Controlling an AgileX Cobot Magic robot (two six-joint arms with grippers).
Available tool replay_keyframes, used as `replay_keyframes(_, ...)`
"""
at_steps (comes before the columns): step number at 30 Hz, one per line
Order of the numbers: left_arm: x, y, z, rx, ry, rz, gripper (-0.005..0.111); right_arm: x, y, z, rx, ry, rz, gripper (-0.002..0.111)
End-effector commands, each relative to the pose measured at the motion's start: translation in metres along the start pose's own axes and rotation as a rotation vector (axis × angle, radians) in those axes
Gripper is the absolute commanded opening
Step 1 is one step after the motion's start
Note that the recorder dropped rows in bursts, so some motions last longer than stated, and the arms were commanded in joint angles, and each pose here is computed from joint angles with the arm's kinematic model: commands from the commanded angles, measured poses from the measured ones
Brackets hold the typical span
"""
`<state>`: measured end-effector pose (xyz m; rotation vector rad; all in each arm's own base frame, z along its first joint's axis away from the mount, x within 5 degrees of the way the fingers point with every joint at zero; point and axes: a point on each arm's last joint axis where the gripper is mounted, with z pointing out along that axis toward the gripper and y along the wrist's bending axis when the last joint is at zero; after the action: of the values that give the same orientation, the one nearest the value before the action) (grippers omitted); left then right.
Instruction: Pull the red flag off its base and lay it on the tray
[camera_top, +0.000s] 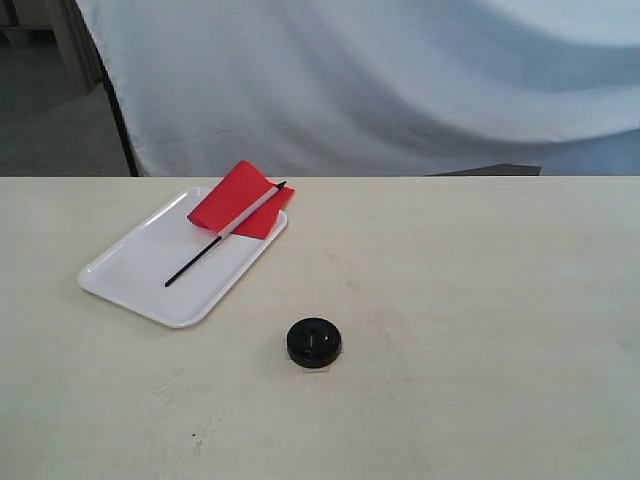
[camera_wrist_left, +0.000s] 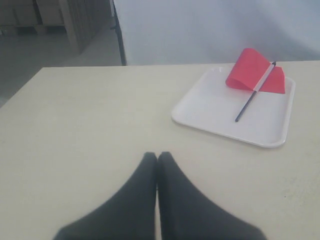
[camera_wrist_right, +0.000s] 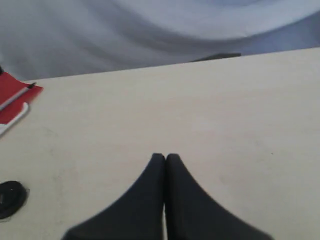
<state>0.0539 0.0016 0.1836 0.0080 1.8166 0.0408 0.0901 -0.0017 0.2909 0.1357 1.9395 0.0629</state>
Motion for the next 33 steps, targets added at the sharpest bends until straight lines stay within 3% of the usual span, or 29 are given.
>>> replay_keyframes(1,0.000,0.000,0.000,0.002,-0.005,-0.001,0.000,0.012,-0.001,-0.034,-0.075,-0.170,0.012,-0.001)
replay_keyframes(5,0.000,0.000,0.000,0.002,-0.005,-0.001,0.000,0.022,-0.005,-0.064,-0.115,-0.350,0.032,-0.001)
replay_keyframes(15,0.001,0.000,0.000,0.002,0.009,-0.001,0.000,0.013,-0.003,-0.067,-0.162,-0.457,0.068,-0.001)
replay_keyframes(17,0.001,0.000,0.000,0.002,0.009,-0.001,0.000,0.017,-0.003,-0.060,-0.155,-0.508,0.022,-0.001)
replay_keyframes(25,0.001,0.000,0.000,0.002,0.009,-0.001,0.000,0.093,-0.006,0.000,-0.140,-0.348,-0.058,-0.001)
replay_keyframes(33,0.001,0.000,0.000,0.002,0.009,-0.001,0.000,0.096,-0.006,0.001,-0.154,-0.303,0.036,-0.001)
